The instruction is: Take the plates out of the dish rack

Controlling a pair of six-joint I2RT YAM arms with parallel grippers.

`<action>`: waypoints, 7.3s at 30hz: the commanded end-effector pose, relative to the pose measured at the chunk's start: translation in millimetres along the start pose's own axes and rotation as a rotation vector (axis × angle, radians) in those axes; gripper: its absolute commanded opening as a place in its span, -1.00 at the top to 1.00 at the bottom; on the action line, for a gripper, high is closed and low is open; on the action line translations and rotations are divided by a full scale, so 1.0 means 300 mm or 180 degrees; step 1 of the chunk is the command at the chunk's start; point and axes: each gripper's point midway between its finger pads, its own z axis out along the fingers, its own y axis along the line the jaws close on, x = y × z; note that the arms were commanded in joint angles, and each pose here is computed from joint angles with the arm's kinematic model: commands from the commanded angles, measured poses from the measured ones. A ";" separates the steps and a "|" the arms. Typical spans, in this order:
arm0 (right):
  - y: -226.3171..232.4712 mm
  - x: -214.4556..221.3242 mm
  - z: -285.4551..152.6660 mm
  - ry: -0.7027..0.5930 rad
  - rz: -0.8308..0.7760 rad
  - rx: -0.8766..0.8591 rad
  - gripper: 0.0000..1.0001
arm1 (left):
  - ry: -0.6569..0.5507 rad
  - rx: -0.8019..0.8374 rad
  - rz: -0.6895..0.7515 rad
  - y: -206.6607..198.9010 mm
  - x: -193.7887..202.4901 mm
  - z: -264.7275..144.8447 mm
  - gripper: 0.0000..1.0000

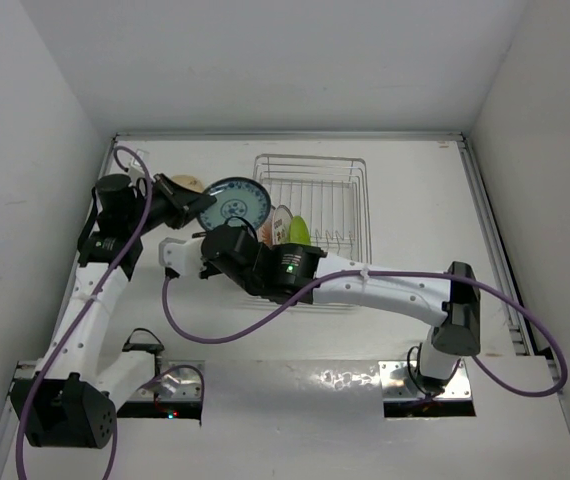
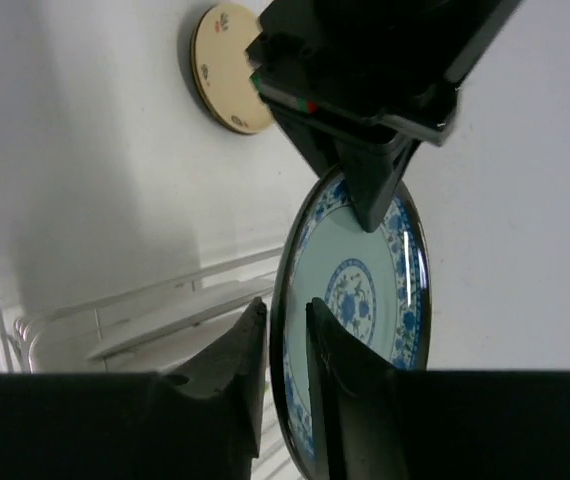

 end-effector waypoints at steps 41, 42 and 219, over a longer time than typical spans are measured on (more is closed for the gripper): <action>-0.051 0.576 -0.203 0.0815 0.3767 0.0775 -0.98 | -0.1373 -0.3109 -0.0446 0.836 -0.568 0.164 -1.00; -0.063 0.592 -0.183 0.0859 0.3887 0.0815 -0.98 | -0.1302 -0.3172 -0.0458 0.837 -0.553 0.152 -1.00; -0.080 0.523 0.104 0.0505 0.4887 0.1122 1.00 | -0.1815 -0.2018 0.1227 0.371 -0.294 -0.352 -1.00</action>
